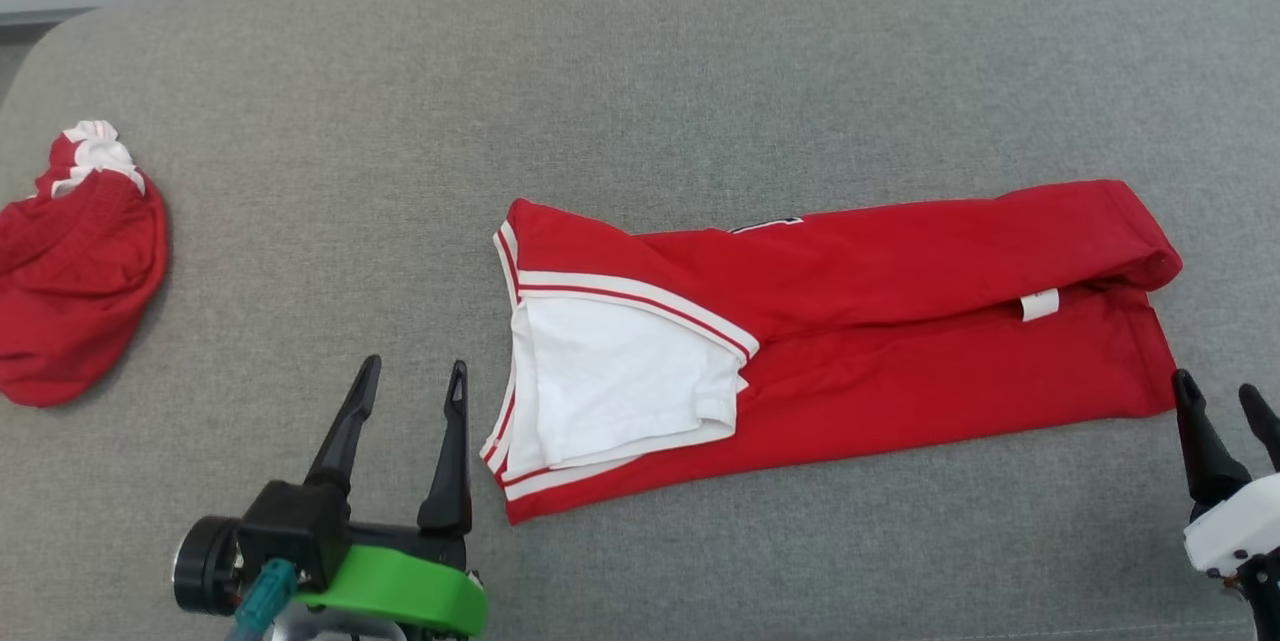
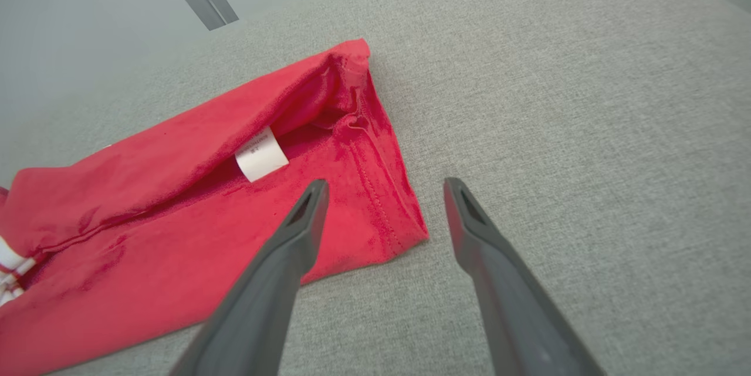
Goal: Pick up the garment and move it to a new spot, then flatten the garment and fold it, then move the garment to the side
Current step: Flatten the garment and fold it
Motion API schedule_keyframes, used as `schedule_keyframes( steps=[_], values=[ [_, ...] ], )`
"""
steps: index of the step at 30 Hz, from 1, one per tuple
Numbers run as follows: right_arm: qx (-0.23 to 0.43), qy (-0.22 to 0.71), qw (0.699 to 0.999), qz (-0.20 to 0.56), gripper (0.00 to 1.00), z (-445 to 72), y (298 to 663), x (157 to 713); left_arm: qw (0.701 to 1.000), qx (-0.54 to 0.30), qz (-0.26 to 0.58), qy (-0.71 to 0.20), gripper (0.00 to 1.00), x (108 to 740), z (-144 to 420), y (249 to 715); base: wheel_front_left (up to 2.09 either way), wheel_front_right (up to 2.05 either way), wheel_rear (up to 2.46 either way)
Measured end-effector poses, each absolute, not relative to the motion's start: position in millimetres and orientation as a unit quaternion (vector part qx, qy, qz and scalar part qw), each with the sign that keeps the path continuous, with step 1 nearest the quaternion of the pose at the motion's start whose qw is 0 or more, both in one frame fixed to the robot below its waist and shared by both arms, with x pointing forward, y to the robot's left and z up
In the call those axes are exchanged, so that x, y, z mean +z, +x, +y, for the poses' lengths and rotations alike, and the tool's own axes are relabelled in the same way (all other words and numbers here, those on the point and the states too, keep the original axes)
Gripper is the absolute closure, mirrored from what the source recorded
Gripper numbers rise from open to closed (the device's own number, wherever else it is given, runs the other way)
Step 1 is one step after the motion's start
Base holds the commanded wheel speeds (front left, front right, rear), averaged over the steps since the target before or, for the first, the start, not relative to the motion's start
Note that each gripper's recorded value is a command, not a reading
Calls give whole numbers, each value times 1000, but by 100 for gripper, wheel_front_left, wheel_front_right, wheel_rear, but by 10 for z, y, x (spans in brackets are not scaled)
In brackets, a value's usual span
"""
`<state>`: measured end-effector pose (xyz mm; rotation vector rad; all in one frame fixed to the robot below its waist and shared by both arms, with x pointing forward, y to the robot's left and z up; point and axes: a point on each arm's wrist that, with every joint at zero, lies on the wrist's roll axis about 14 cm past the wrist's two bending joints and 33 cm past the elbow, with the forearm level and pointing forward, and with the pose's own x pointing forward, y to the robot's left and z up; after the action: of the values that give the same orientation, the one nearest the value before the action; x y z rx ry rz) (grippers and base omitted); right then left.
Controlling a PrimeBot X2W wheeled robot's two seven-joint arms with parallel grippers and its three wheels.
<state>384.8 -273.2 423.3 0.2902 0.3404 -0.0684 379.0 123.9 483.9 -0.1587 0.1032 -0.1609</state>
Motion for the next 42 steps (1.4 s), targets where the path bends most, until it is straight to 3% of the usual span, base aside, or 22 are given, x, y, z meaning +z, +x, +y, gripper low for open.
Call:
schedule_keyframes(
  steps=[16, 24, 30, 35, 42],
  values=[
    [-3, 142, 978, 151, 0, -2438, 3772, 4202, 998, -7, -28, -54, 0, 5084, 1535, 3304, 0, 0, 0],
    [-9, 120, 984, 129, 0, -2561, 4464, 4498, 998, -32, -25, -54, 0, 5027, 1393, 3344, 0, 0, 0],
    [-24, 103, 973, 205, 0, -2656, 4810, 4324, 997, -42, -4, -58, 0, 4889, 1350, 3398, 0, 0, 0],
    [-16, 92, 949, 300, 0, -2570, 4701, 3897, 998, -33, 2, -53, 0, 4843, 1415, 3404, 0, 0, 0],
    [-19, 102, 936, 336, 0, -2584, 4480, 3656, 998, -35, 14, -53, 0, 4764, 1420, 3443, 0, 0, 0]
  ],
)
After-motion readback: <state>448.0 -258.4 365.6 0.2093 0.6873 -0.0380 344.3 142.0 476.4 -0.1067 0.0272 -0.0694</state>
